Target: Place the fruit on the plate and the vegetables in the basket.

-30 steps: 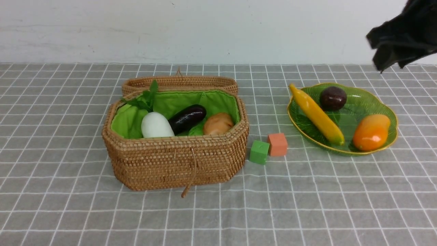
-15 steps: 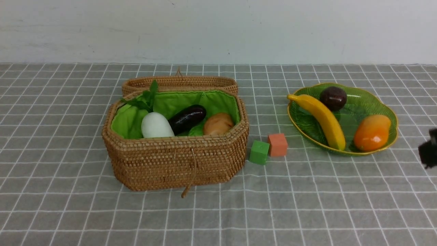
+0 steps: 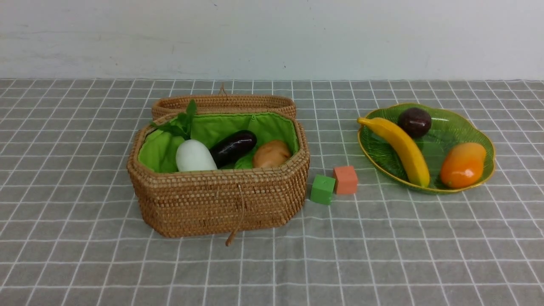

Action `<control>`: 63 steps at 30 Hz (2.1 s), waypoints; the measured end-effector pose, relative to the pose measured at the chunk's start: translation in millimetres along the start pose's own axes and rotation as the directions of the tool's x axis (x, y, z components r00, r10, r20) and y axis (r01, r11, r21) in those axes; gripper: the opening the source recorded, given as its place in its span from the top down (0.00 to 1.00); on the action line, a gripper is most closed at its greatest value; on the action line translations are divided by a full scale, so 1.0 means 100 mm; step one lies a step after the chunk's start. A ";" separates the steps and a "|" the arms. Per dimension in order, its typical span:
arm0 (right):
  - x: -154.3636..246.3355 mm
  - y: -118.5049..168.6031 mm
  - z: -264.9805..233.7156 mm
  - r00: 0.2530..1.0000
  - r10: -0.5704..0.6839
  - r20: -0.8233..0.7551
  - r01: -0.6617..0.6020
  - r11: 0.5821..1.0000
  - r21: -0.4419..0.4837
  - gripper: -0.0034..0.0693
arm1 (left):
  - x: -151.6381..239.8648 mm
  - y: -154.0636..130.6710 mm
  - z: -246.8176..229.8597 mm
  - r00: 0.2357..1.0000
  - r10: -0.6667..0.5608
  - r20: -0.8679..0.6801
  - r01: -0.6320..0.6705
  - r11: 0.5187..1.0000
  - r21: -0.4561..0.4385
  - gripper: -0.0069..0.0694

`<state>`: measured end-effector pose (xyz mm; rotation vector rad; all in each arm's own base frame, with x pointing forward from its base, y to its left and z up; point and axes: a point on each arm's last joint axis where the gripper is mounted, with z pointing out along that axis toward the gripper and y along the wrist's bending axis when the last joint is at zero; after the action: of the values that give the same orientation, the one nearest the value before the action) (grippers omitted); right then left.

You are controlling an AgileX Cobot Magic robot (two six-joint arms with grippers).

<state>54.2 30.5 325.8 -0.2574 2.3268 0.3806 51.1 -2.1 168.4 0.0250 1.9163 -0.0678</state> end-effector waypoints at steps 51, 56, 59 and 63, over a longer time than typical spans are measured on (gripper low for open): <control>0.83 -0.17 0.31 0.841 0.337 0.424 -0.385 0.922 0.031 0.91 | 0.00 0.00 0.00 1.000 0.000 0.000 0.000 1.000 0.000 0.60; 0.81 -0.30 0.34 0.762 0.385 0.521 -0.481 0.875 0.058 0.90 | 0.00 0.00 0.00 1.000 0.000 0.000 0.000 1.000 0.000 0.60; 0.86 -0.38 0.43 0.737 0.414 0.534 -0.530 0.845 0.077 0.90 | 0.00 0.00 0.00 1.000 0.000 0.000 0.000 1.000 0.000 0.60; 1.02 -0.48 0.65 0.721 0.471 0.508 -0.591 0.801 0.097 0.89 | 0.00 0.00 0.00 1.000 0.000 0.000 0.000 1.000 0.000 0.60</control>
<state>39.9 0.8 199.5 0.6041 1.8972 0.3666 51.1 -2.1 168.4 0.0251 1.9161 -0.0679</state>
